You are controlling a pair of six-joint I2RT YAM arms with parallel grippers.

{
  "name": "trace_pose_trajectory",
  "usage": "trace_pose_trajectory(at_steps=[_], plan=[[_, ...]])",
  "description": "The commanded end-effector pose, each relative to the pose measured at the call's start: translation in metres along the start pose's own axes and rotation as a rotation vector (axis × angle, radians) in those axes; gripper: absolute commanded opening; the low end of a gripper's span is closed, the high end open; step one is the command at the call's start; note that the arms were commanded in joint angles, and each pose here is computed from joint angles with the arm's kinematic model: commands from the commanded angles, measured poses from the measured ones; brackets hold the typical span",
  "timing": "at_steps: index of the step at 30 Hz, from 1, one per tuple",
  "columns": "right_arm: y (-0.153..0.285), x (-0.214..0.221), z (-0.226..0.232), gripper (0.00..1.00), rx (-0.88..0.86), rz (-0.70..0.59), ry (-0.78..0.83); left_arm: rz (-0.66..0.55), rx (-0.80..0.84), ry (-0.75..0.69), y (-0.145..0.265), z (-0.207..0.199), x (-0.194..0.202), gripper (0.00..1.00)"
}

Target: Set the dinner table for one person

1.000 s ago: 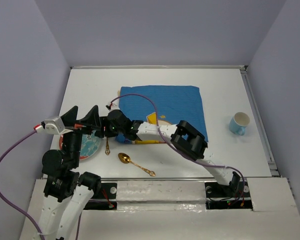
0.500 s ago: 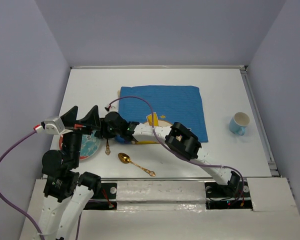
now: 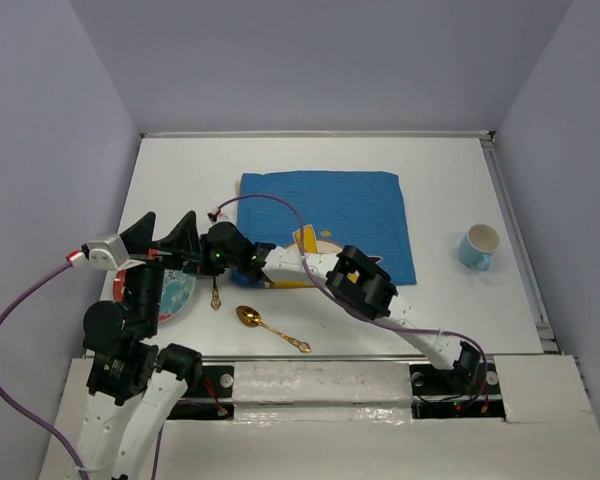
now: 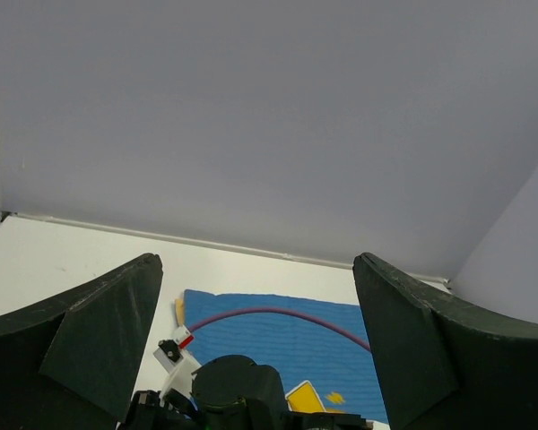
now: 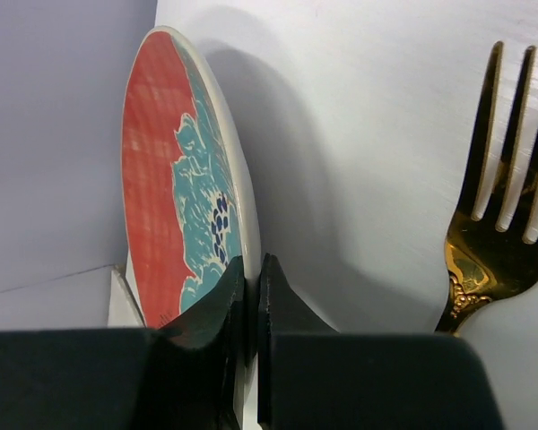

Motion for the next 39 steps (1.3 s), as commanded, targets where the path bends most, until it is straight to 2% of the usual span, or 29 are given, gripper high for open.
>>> trace_pose_trajectory(at_steps=[1, 6, 7, 13, 15, 20, 22, 25, 29, 32, 35, 36, 37, 39], plan=[[0.007, 0.002, 0.024, 0.00, -0.050, -0.007, 0.096, -0.064, -0.002, 0.003, -0.001, 0.000, -0.013, 0.99], [0.018, -0.027, 0.045, 0.00, -0.128, -0.034, 0.141, -0.062, -0.023, -0.003, -0.001, 0.003, -0.013, 0.99], [0.025, -0.026, 0.064, 0.00, -0.204, -0.016, 0.157, -0.063, -0.028, -0.003, -0.001, 0.004, -0.013, 0.99], [0.050, -0.049, 0.121, 0.00, -0.391, 0.021, 0.180, -0.076, -0.109, -0.018, -0.001, 0.016, -0.018, 0.99], [0.062, -0.062, 0.146, 0.00, -0.452, 0.000, 0.173, -0.073, -0.187, -0.029, 0.000, 0.027, -0.021, 0.99], [0.105, -0.105, 0.194, 0.00, -0.600, -0.033, 0.081, -0.127, -0.231, -0.017, 0.009, 0.035, -0.039, 0.99], [0.117, -0.123, 0.193, 0.00, -0.637, -0.031, 0.033, -0.161, -0.259, -0.012, 0.014, 0.039, -0.051, 0.99], [0.147, -0.144, 0.199, 0.00, -0.662, -0.086, 0.042, -0.176, -0.267, -0.011, 0.016, 0.041, -0.059, 0.99], [0.193, -0.167, 0.181, 0.00, -0.638, -0.176, 0.047, -0.137, -0.244, -0.019, 0.011, 0.037, -0.043, 0.99], [0.239, -0.187, 0.145, 0.00, -0.565, -0.283, 0.047, -0.103, -0.203, -0.019, 0.009, 0.031, -0.026, 0.99], [0.286, -0.204, 0.088, 0.00, -0.478, -0.376, 0.004, -0.063, -0.125, -0.018, 0.004, 0.020, -0.012, 0.99], [0.317, -0.220, 0.081, 0.00, -0.495, -0.437, -0.004, -0.054, -0.113, -0.017, 0.002, 0.017, -0.010, 0.99], [0.319, -0.214, 0.043, 0.00, -0.428, -0.435, -0.050, -0.045, -0.104, -0.020, 0.000, 0.016, -0.009, 0.99], [0.339, -0.215, 0.022, 0.00, -0.428, -0.437, -0.052, -0.019, -0.072, -0.021, -0.005, 0.010, -0.003, 0.99]])
Point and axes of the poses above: each gripper's point midway between its finger pads, its own y axis back along the fingers, its own z axis along the line the jaws close on, x = y × z, the point moved 4 cm from there along y, back along the fingers, and after that the axes turned 14 degrees about -y, right-handed, at the moved point
